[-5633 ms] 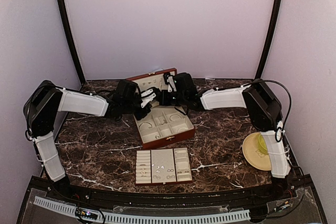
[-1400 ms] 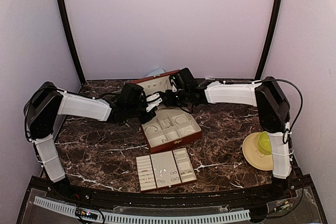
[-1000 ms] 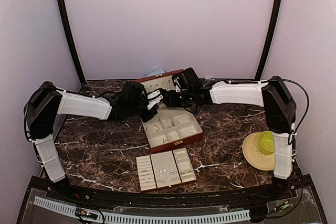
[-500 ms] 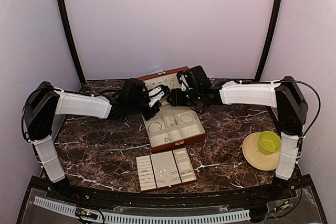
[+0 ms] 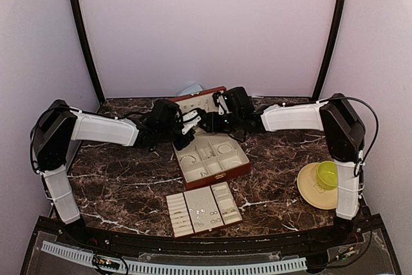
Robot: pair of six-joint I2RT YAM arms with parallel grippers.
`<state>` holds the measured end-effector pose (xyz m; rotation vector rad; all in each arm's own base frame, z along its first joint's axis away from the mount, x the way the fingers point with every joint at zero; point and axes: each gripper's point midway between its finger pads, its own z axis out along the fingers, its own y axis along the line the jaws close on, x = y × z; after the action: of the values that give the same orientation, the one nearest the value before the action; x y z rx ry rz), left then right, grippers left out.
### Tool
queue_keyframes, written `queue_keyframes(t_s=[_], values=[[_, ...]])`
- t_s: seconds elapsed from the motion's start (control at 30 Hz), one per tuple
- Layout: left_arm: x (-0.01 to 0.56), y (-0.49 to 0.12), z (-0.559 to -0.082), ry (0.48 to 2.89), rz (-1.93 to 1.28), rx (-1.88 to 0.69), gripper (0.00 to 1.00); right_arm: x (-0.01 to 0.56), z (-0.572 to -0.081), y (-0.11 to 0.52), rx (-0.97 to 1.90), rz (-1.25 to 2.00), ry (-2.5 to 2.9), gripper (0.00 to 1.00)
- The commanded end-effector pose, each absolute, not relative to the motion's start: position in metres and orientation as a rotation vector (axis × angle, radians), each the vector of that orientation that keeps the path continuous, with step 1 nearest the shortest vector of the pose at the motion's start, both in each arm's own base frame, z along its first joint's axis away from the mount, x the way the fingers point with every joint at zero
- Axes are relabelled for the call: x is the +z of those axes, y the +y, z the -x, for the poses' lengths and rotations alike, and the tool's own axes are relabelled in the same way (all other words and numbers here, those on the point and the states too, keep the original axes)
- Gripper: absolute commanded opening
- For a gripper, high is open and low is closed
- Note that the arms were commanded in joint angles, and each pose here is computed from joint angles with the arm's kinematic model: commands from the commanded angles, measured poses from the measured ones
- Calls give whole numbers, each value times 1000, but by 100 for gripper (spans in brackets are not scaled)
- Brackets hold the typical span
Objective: Organize the mixed jewelry
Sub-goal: Adjust the necklace in the compartment pouch.
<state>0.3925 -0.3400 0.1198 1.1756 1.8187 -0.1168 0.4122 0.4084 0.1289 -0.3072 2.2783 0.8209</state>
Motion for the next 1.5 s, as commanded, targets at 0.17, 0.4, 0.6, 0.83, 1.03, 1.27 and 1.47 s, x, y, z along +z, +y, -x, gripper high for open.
queue_keyframes(t_s=[0.17, 0.4, 0.6, 0.83, 1.03, 1.27, 1.47], values=[[118, -327, -400, 1841, -1162, -68, 0, 173, -434, 429, 987, 331, 2109, 57], [118, -325, -403, 1851, -1142, -69, 0, 162, -422, 428, 1029, 335, 2150, 67], [122, -325, -405, 1856, -1124, -80, 0, 144, -413, 431, 1056, 350, 2190, 66], [126, -322, -409, 1868, -1095, -89, 0, 146, -402, 432, 1050, 391, 2186, 48], [130, -319, -412, 1870, -1082, -88, 0, 147, -395, 428, 1047, 393, 2183, 42], [126, -314, -414, 1873, -1084, -60, 0, 186, -382, 421, 1077, 437, 2073, 42], [127, -303, -417, 1854, -1086, 1, 0, 206, -380, 399, 1002, 379, 2052, 49]])
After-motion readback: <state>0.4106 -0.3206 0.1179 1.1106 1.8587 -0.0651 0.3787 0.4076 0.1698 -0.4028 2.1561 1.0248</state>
